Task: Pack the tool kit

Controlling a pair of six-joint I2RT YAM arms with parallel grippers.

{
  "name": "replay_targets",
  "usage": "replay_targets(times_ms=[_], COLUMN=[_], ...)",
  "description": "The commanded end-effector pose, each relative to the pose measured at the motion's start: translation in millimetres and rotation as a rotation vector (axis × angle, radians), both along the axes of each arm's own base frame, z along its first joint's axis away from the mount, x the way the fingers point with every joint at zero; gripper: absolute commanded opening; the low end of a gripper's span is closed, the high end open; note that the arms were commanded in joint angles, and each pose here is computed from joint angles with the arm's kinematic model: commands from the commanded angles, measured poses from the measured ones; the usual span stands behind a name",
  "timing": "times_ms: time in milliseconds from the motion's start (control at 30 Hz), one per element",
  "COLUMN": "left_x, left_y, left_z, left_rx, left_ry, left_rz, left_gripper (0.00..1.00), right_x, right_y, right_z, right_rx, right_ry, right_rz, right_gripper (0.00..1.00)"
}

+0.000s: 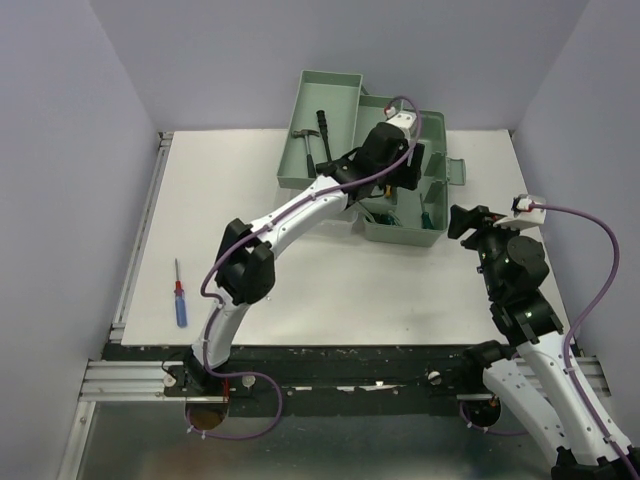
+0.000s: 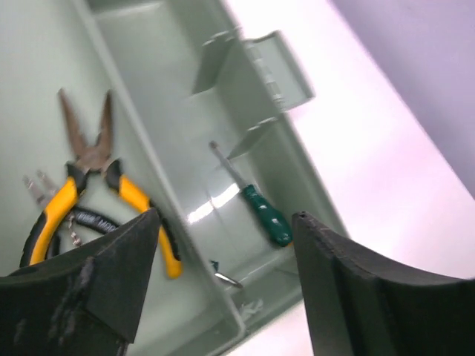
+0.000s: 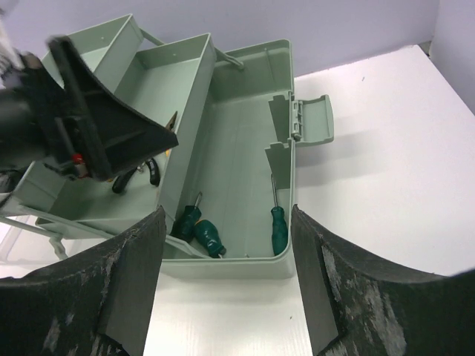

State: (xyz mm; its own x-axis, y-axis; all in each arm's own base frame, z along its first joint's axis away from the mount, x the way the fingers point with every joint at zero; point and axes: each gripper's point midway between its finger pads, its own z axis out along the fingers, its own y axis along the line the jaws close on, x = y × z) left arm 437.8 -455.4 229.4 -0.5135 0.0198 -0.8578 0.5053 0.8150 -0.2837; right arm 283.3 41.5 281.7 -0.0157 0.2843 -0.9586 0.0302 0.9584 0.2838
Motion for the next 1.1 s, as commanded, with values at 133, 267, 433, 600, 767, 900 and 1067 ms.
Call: replay_targets(times_ms=[133, 267, 433, 600, 767, 900, 1067], left_x=[-70, -65, -67, -87, -113, -127, -125], left_y=[17, 101, 234, 350, 425, 462, 477], left_z=[164, 151, 82, 30, -19, -53, -53], left_rx=[-0.147, -0.104, -0.06, 0.02, 0.095, 0.076, 0.085], left_ry=[-0.378, -0.304, -0.134, -0.005, 0.106, 0.177, 0.167], left_rz=[-0.33, -0.17, 0.089, 0.331, 0.551, 0.677, 0.714], left_gripper=[0.9, 0.91, 0.91, 0.92, 0.93, 0.94, 0.94], right_x=[-1, 7, 5, -11, -55, -77, -73], right_y=[18, 55, 130, 233, 346, 410, 449], right_z=[14, 13, 22, 9, -31, -90, -153], right_rx=[-0.014, -0.01, -0.135, -0.198, -0.337, -0.393, -0.499], right_ry=[-0.032, 0.004, -0.02, 0.033, 0.131, 0.331, 0.529], right_rz=[0.112, 0.28, 0.455, 0.711, 0.994, 1.153, 1.174], right_gripper=[0.74, 0.68, 0.68, 0.68, 0.68, 0.68, 0.65])
